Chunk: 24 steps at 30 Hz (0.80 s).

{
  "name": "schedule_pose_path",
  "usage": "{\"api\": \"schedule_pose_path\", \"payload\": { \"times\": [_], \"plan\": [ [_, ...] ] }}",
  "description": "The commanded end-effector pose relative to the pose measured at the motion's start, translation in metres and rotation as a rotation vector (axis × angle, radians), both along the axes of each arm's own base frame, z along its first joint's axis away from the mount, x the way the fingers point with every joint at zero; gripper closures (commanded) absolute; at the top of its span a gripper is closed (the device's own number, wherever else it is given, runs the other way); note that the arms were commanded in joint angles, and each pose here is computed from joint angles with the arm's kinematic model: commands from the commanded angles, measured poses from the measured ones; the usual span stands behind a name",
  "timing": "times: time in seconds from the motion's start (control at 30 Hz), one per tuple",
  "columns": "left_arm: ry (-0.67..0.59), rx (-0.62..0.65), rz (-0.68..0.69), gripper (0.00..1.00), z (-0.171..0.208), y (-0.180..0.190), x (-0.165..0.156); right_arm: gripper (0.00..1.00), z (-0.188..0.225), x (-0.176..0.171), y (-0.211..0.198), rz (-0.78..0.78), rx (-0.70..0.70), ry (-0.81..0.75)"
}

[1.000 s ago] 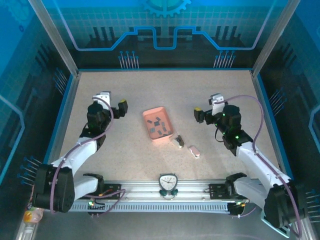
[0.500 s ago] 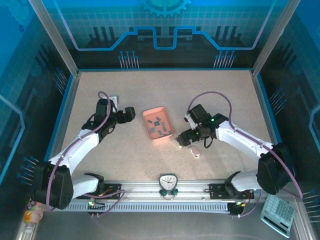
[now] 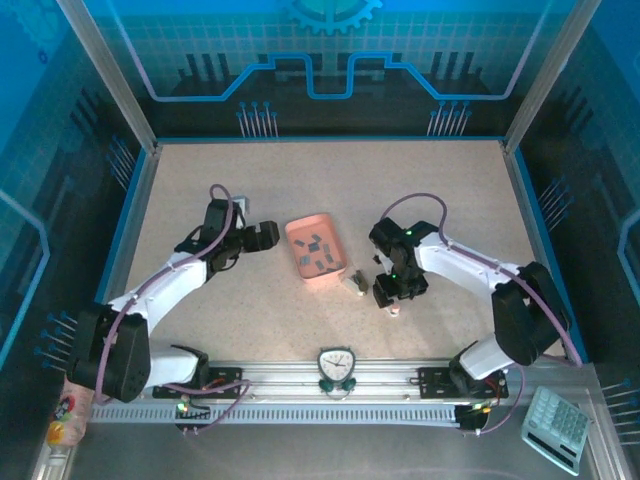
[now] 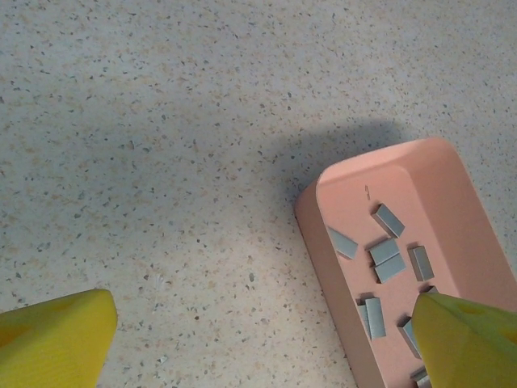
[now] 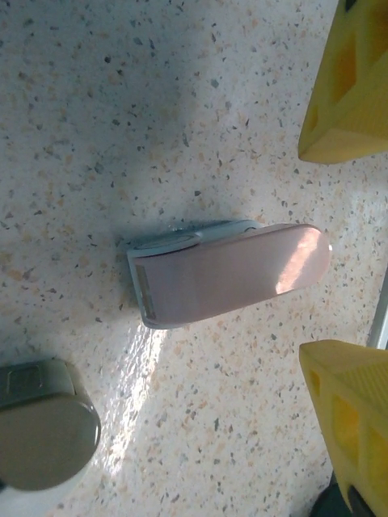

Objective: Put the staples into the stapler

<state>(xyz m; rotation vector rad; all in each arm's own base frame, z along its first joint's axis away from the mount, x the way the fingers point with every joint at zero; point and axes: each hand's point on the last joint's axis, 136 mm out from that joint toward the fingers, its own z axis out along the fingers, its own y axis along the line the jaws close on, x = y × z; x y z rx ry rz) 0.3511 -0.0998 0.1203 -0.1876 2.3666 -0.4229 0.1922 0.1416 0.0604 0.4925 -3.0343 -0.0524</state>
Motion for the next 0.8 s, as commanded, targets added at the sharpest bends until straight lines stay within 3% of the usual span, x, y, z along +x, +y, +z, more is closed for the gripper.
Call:
{"api": "schedule_pose_path", "payload": {
  "times": [0.0,0.43,0.57,0.77],
  "plan": [
    [0.000,-0.018,-0.015,0.04,0.007,-0.007,0.004,0.44,-0.003,-0.003,0.005,0.015,-0.017,0.042],
    [0.010,-0.014,-0.024,0.04,0.006,-0.010,0.004,0.66,-0.020,-0.009,0.012,0.041,-0.022,0.106],
    [0.003,-0.013,-0.029,0.04,0.008,-0.012,0.004,0.75,-0.014,-0.007,0.010,0.042,-0.022,0.082],
    [-0.067,-0.033,-0.146,0.05,0.027,-0.037,0.007,0.78,0.012,-0.001,0.009,0.020,0.005,0.001]
  ]
}}
